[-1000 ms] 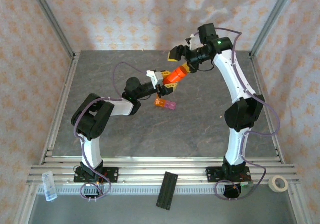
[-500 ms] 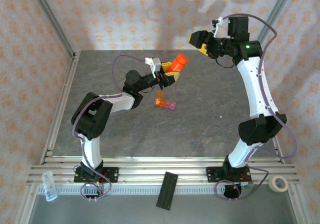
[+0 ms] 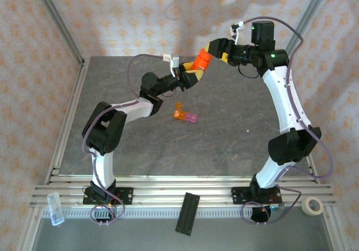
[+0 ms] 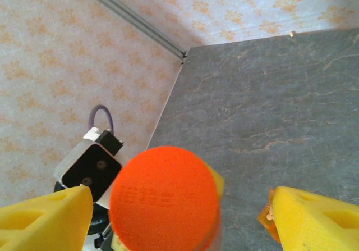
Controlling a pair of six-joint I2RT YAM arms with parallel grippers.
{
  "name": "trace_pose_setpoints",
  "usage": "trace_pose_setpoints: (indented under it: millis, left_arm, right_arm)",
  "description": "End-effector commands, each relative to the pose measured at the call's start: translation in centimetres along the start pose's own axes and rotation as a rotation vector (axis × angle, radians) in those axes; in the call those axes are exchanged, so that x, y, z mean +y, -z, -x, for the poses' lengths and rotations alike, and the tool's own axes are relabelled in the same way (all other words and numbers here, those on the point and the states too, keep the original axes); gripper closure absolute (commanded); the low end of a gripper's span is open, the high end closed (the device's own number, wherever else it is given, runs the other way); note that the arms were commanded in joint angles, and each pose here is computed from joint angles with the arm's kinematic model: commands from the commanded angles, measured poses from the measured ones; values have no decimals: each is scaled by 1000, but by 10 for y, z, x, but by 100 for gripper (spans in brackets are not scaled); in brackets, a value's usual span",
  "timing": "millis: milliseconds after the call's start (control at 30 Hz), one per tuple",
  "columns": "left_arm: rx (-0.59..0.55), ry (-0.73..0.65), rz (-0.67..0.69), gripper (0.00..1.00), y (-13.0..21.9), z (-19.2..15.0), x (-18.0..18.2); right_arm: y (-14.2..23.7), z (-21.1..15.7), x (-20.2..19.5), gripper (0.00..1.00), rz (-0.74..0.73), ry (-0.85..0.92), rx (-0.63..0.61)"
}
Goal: Sort the pills into containers
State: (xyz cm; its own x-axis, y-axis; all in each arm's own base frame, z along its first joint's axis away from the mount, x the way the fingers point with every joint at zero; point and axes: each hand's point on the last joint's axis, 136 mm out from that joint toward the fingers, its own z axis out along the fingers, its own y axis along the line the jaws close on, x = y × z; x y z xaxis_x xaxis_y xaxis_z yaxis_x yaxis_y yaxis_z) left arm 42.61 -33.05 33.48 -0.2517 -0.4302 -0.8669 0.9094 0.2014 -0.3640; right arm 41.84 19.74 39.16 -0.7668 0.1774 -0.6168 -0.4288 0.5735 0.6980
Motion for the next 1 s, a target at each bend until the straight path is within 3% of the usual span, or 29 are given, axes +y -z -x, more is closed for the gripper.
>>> trace_pose_setpoints:
  millis: [0,233,633,967]
  left_arm:
    - [-16,-12,-48,100,-6,6,-12]
    - [-13,-12,-51,100,-5,5,-13]
    - [11,-34,-76,100,-6,1,-16]
    - [20,-265,-7,100,3,-11,-12]
  right_arm:
    - [-5,6,19,19,59,71,-3]
    - [-17,-4,17,25,56,66,41]
    - [-21,-14,8,68,29,33,80]
    - [-42,-54,-22,77,-164,-79,161]
